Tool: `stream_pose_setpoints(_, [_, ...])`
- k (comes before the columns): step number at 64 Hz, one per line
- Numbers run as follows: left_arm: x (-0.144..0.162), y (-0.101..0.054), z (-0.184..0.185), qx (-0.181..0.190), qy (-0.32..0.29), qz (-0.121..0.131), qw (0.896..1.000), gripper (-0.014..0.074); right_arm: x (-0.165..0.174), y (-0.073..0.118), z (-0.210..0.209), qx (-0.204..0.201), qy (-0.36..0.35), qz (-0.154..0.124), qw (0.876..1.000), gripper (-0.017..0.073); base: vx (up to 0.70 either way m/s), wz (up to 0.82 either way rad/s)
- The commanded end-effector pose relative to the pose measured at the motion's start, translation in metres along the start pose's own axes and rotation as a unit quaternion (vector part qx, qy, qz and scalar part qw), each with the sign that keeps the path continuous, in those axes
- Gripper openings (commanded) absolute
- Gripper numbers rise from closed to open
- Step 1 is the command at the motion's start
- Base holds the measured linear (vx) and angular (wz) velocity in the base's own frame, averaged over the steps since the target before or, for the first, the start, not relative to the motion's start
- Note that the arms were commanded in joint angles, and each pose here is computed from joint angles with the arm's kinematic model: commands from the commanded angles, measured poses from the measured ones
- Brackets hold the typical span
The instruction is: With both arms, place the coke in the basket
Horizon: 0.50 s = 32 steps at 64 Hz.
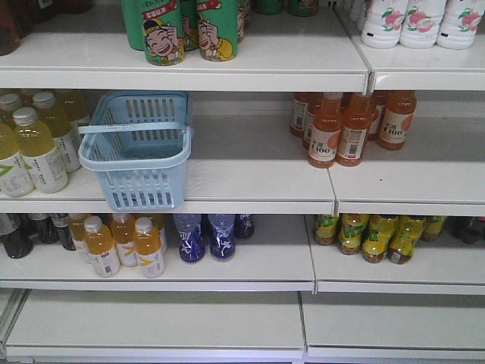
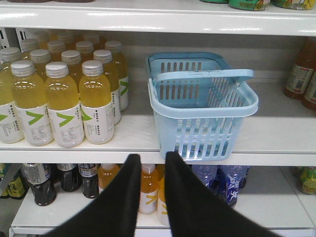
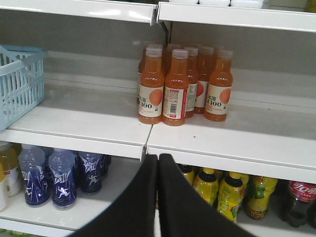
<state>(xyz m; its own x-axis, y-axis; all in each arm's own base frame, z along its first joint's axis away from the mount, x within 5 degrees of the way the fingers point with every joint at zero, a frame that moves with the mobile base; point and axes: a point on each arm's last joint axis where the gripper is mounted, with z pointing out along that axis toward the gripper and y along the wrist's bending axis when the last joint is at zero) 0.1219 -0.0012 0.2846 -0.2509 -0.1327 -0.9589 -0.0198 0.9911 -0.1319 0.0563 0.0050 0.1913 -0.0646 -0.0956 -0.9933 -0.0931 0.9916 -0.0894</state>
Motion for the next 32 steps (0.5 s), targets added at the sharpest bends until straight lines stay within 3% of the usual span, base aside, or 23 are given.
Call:
stream_pose_setpoints(1, [-0.0188, -0.0018, -0.0018, 0.004, -0.056, -0.011, 0.998, 0.0281, -0.0049, -0.0007, -0.0007, 0.005, -0.040, -0.003, 0.999, -0.0010, 0.00, 0.00])
stream_pose_setpoints(15, [-0.0188, -0.0018, -0.0020, 0.004, -0.056, -0.011, 0.998, 0.0501, -0.0049, -0.0007, -0.0007, 0.005, -0.040, -0.003, 0.999, -0.0010, 0.00, 0.00])
stream_pose_setpoints(26, [-0.0198, -0.0018, -0.0021, 0.004, -0.062, -0.014, 0.998, 0.0542, -0.0049, -0.0007, -0.0007, 0.005, -0.040, -0.003, 0.999, -0.0010, 0.00, 0.00])
stream_pose_setpoints(29, [-0.0198, -0.0019, -0.0021, 0.006, -0.062, -0.030, 0.998, 0.0541, -0.0049, -0.0007, -0.0007, 0.005, -0.040, -0.003, 0.999, -0.0010, 0.00, 0.00])
stream_pose_setpoints(32, [-0.0200, -0.0022, -0.0021, 0.011, -0.062, -0.079, 0.995, 0.0541, -0.0049, -0.0007, -0.0007, 0.005, -0.040, -0.003, 0.999, -0.0010, 0.00, 0.00])
